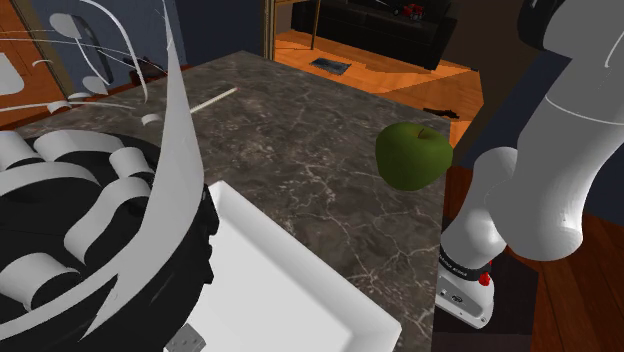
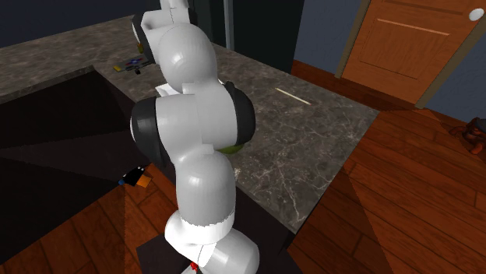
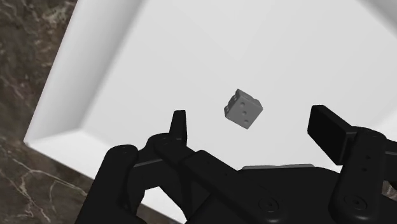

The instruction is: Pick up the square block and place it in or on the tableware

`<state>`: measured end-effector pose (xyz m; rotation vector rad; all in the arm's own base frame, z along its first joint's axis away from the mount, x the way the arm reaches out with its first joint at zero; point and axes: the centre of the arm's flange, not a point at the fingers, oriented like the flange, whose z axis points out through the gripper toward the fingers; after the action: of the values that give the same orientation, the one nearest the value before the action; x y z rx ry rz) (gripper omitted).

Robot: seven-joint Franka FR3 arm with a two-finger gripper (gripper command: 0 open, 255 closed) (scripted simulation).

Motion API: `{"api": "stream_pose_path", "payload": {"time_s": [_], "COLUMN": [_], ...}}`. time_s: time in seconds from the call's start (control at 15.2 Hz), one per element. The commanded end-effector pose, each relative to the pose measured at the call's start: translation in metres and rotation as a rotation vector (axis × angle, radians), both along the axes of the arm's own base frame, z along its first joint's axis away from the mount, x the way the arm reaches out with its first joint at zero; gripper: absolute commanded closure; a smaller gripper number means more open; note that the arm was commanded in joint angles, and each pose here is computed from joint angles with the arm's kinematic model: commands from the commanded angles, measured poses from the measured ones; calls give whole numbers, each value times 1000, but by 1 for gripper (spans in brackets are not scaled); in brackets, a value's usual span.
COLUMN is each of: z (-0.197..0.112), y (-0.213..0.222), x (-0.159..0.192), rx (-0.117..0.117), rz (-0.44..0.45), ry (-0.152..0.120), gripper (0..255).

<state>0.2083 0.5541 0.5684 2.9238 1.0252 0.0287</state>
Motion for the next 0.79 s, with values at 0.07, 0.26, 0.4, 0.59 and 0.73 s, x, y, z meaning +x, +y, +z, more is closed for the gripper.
{"api": "stream_pose_path", "payload": {"time_s": [0.07, 0.26, 0.4, 0.59, 0.73], "z": [13, 50, 50, 50, 50], "y": [0, 2, 2, 2, 2], "x": [0, -2, -2, -2, -2], "rx": [0, 0, 0, 0, 0], "rz": [0, 0, 0, 0, 0], "ry": [0, 0, 0, 0, 0], "gripper": [0, 0, 0, 0, 0]}}
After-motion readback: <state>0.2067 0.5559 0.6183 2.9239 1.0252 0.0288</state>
